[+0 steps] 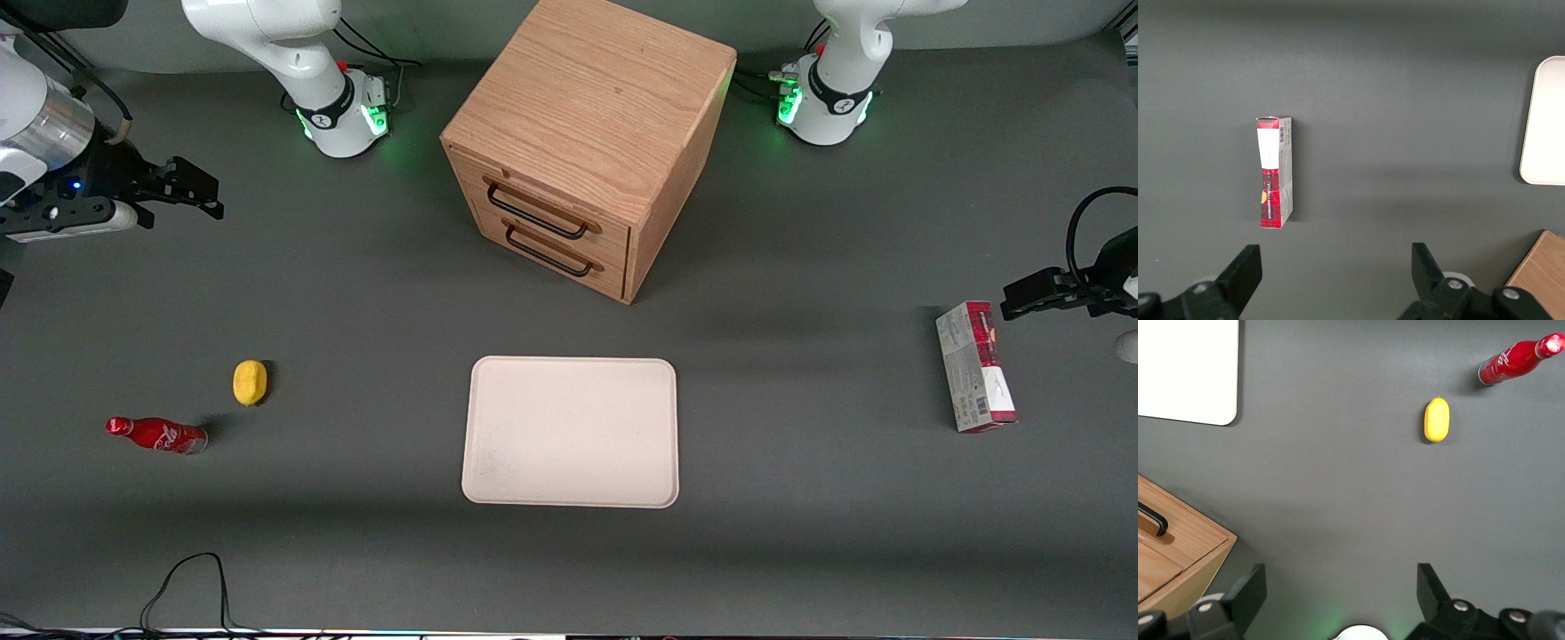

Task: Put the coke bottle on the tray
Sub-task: 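Move the right gripper down toward the red Coca-Cola bottle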

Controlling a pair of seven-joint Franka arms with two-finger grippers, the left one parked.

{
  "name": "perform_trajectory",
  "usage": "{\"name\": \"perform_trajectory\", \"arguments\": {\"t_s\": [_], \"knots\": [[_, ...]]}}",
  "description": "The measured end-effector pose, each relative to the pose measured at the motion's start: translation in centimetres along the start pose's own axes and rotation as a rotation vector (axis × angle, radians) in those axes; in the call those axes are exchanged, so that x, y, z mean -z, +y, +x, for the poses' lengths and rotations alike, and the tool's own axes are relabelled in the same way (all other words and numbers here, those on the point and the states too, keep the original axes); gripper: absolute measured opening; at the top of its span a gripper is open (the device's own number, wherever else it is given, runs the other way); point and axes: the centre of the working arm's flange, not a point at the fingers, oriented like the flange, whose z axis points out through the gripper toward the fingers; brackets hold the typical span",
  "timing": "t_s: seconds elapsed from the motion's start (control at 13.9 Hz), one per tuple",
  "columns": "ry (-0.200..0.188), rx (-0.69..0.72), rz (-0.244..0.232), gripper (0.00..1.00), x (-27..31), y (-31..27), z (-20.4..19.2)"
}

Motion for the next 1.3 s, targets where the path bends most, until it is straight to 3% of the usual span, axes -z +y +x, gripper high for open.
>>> {"name": "perform_trajectory", "arguments": {"t_s": [0.29, 0.65, 0.86, 1.15, 1.3], "knots": [[-0.001, -0.011, 0.001, 1.0, 0.4, 0.6, 1.1], [0.03, -0.009, 0.0, 1.0, 2.6, 7.8, 5.4], [0.017, 0.057, -0.032, 1.0, 2.4, 10.5, 8.6], [-0.039, 0.134, -0.05, 1.0, -1.0, 14.7, 11.2], [-0.023, 0.174, -0.081, 1.0, -3.2, 18.5, 12.4]]}}
